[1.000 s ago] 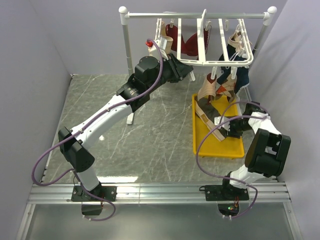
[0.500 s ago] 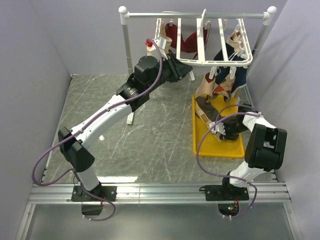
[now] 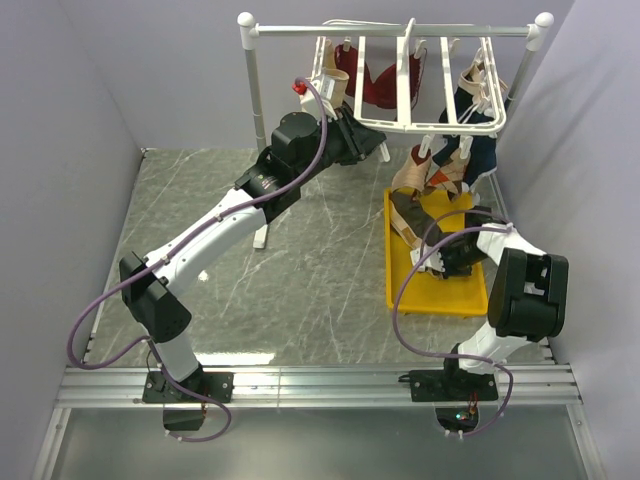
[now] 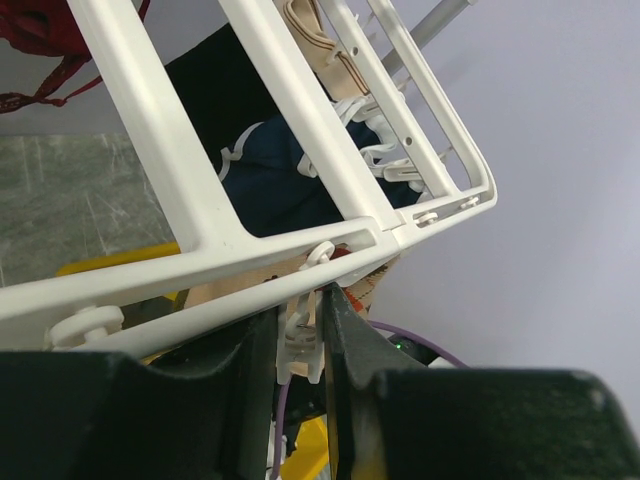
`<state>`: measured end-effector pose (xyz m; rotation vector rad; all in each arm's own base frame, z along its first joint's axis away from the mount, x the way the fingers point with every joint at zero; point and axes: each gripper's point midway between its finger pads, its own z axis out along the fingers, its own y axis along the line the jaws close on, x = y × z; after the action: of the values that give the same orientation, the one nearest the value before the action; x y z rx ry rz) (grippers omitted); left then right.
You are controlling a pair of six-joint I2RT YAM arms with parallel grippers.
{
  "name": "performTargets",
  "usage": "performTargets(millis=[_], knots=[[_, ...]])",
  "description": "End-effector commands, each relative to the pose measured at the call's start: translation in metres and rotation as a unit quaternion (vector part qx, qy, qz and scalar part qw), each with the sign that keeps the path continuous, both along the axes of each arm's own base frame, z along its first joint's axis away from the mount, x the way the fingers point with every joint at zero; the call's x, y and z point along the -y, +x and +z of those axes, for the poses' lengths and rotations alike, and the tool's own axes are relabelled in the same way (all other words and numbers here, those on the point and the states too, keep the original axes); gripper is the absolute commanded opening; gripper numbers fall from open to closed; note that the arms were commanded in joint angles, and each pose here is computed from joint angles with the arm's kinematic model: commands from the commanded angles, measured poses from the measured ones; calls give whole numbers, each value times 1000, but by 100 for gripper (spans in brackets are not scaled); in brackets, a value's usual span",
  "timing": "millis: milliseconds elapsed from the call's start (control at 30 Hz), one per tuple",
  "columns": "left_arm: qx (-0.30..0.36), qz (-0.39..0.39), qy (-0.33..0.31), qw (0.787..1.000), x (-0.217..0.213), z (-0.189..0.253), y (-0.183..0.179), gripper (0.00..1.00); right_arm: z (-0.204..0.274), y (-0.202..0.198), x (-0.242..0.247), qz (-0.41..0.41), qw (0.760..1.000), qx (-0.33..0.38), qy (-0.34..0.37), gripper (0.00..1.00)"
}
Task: Clip the underwear to the hanger
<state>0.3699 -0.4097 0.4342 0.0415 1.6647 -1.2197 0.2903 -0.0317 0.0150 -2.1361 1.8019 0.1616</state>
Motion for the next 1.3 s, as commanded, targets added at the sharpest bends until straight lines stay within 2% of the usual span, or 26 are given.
performTargets(millis=[0,233,433,533,667,733,767,867,933,1100,1200,1233,1267], knots=[[9,-20,-9,1000,4,9,-7,0,12,-7,-6,-5,1000,-13,11,0],[4,-24,-12,1000,6,7,-7,0,84,-28,-31,0,998,9,65,0],[2,-27,-14,1000,6,6,-9,0,111,-53,-54,-14,994,-26,106,0],[2,-25,-15,1000,5,8,-9,0,110,-36,-54,-57,991,-38,118,0],[-1,-29,-16,999,6,7,-9,0,105,28,-44,-132,983,-2,129,0],[-2,-29,-16,999,7,6,-9,0,98,47,-45,-178,973,-16,149,0],[-3,-28,-16,999,7,5,-8,0,105,68,-43,-188,970,9,156,0],[-5,-27,-13,1000,7,3,-6,0,97,91,-41,-216,963,6,161,0],[-4,-29,-15,999,8,5,-7,0,86,95,-38,-219,965,1,147,0],[-8,-29,-16,999,9,1,-5,0,67,77,-41,-182,974,10,134,0],[-8,-30,-15,999,9,1,-5,0,68,66,-42,-155,978,30,135,20],[-7,-31,-15,999,9,2,-5,0,63,60,-41,-151,979,35,135,31],[-8,-30,-14,999,9,1,-5,0,64,60,-41,-145,979,46,138,35]])
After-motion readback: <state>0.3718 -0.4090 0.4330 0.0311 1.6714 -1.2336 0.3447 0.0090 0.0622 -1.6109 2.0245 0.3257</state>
